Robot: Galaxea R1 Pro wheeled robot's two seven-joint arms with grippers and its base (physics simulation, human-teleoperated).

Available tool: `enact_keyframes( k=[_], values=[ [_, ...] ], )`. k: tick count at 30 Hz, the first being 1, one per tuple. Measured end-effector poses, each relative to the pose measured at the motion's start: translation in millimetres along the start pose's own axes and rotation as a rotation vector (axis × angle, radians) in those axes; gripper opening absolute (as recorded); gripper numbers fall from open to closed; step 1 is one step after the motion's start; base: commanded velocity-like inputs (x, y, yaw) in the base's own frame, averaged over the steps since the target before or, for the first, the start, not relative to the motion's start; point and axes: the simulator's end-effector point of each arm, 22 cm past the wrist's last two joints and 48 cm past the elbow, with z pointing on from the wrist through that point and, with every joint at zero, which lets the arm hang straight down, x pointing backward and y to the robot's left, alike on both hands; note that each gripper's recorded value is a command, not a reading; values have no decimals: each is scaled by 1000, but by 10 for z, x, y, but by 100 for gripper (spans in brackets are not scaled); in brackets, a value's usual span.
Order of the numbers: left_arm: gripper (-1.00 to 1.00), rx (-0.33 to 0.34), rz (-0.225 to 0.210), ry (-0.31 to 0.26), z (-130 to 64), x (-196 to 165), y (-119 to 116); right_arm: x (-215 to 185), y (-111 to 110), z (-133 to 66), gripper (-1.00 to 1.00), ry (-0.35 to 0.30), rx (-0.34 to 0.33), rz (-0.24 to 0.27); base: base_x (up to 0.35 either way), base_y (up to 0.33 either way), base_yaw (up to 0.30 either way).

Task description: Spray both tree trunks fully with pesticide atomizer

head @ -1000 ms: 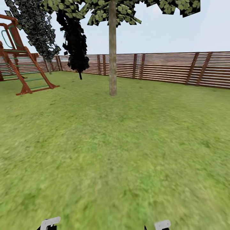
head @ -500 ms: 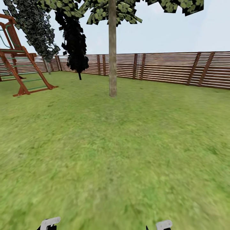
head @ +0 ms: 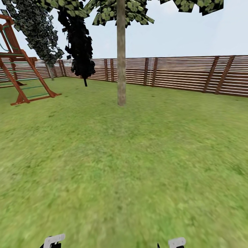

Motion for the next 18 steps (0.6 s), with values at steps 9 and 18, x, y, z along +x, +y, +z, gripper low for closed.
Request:
enact_keyframes(
  k=[9,18],
  values=[
    [-100,0,0,0,0,1,3,0,0,0,100,0,0,0,340,0,0],
    [-100,0,0,0,1,-3,3,0,0,0,100,0,0,0,340,0,0]
  ],
)
